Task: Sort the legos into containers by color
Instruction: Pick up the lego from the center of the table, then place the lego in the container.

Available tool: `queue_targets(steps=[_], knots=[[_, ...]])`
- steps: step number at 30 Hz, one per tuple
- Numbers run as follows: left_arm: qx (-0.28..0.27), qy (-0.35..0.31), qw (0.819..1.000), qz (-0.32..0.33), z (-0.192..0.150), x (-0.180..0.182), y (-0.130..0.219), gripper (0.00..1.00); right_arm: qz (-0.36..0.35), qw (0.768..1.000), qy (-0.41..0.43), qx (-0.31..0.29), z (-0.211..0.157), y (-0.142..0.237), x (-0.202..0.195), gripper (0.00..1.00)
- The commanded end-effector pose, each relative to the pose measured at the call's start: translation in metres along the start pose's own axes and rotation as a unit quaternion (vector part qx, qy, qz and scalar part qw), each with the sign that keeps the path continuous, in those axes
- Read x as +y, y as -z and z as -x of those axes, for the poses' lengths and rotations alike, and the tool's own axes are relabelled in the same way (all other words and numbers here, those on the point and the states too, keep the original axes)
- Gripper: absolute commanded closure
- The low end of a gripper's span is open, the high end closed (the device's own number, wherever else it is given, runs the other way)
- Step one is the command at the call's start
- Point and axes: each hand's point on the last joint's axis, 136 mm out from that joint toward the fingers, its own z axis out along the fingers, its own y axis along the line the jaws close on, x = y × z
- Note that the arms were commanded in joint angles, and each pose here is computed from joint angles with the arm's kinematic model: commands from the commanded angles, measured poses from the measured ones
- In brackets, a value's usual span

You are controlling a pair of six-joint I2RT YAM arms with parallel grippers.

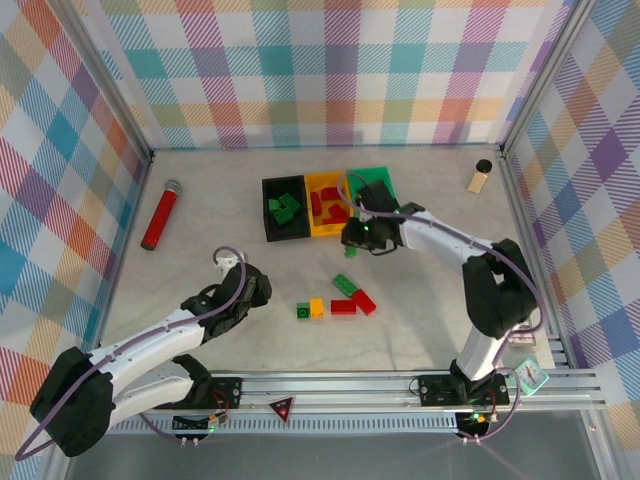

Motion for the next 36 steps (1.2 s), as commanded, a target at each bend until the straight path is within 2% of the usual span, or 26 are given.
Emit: queue_targets(steps=[1,5,12,15,17,18,20,22,25,27,32,36], knots=[[0.036,0.014,0.999,-0.005,-0.015,0.003,-0.002,0.48,0.012,0.999,0.049,0.007,0.017,-0.007,0.031,0.74],[0.061,0.018,0.998,-0.019,-0.024,-0.003,-0.002,0.48,0.029,0.997,0.071,-0.001,0.047,-0.023,0.063,0.74],[0.11,-0.001,0.994,0.01,-0.039,0.006,0.001,0.47,0.058,0.993,0.106,-0.009,0.083,-0.046,0.112,0.73],[0.118,0.002,0.993,-0.011,-0.044,0.001,0.001,0.46,0.054,0.991,0.12,-0.012,0.095,-0.059,0.124,0.71],[0.128,-0.002,0.991,-0.04,-0.047,-0.01,0.002,0.41,0.049,0.991,0.124,-0.011,0.101,-0.067,0.126,0.69],[0.139,-0.007,0.989,-0.055,-0.05,-0.015,0.003,0.36,0.046,0.991,0.127,-0.012,0.105,-0.071,0.126,0.67],[0.154,-0.016,0.985,-0.074,-0.052,-0.024,0.005,0.34,0.041,0.99,0.132,-0.015,0.108,-0.073,0.127,0.6],[0.162,-0.023,0.983,-0.088,-0.053,-0.03,0.007,0.33,0.04,0.99,0.134,-0.015,0.108,-0.07,0.127,0.52],[0.171,-0.032,0.98,-0.101,-0.055,-0.035,0.009,0.32,0.045,0.989,0.138,-0.012,0.103,-0.062,0.128,0.47],[0.165,-0.033,0.977,-0.129,-0.051,-0.047,0.01,0.28,0.048,0.989,0.143,-0.012,0.097,-0.055,0.13,0.47],[0.191,-0.033,0.965,-0.179,-0.055,-0.067,0.017,0.27,0.043,0.985,0.165,-0.014,0.078,-0.035,0.127,0.47],[0.211,-0.04,0.951,-0.221,-0.063,-0.081,0.021,0.27,0.031,0.986,0.163,-0.024,0.059,-0.018,0.111,0.47]])
